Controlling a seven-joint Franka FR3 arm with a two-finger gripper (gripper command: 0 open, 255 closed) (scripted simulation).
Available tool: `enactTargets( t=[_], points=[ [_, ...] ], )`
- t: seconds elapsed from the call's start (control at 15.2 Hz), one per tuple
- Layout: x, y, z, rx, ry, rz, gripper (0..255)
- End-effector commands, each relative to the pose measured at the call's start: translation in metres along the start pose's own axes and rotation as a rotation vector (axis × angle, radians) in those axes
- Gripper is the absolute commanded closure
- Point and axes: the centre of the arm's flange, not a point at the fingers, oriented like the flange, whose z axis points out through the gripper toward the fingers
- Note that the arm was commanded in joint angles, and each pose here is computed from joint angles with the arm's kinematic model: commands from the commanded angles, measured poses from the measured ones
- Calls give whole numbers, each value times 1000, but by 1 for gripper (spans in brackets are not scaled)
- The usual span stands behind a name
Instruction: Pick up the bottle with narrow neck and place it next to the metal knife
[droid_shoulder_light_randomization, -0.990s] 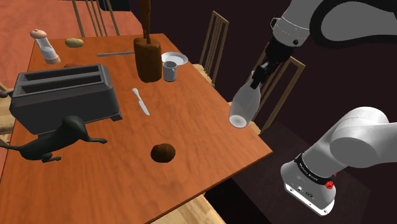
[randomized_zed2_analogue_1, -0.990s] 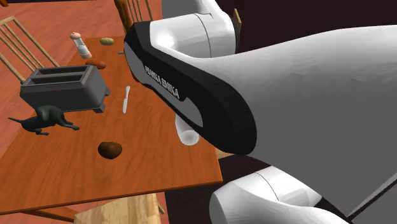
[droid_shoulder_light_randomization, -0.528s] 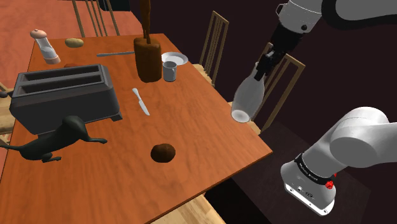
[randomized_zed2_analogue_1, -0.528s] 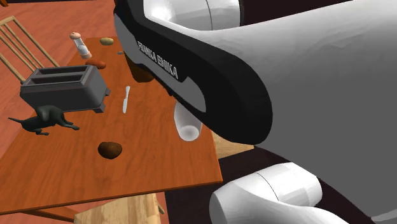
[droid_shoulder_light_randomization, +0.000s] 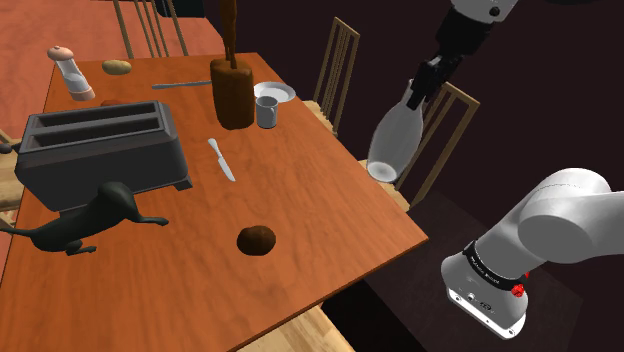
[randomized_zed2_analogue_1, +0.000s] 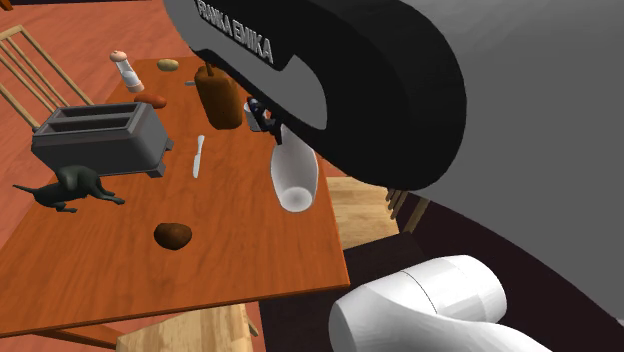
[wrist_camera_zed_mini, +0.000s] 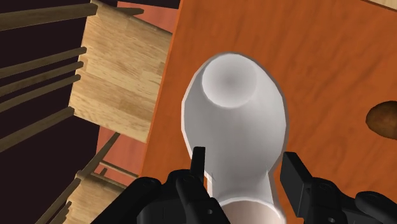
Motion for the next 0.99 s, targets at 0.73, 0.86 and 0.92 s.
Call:
enactTargets(
  t=[0.73, 0.86, 0.92],
  points=[
    [8, 2, -69, 0, 0, 0, 255],
    [9, 2, -79, 0, 0, 0, 255],
    [10, 2, -84, 0, 0, 0, 255]
  ],
)
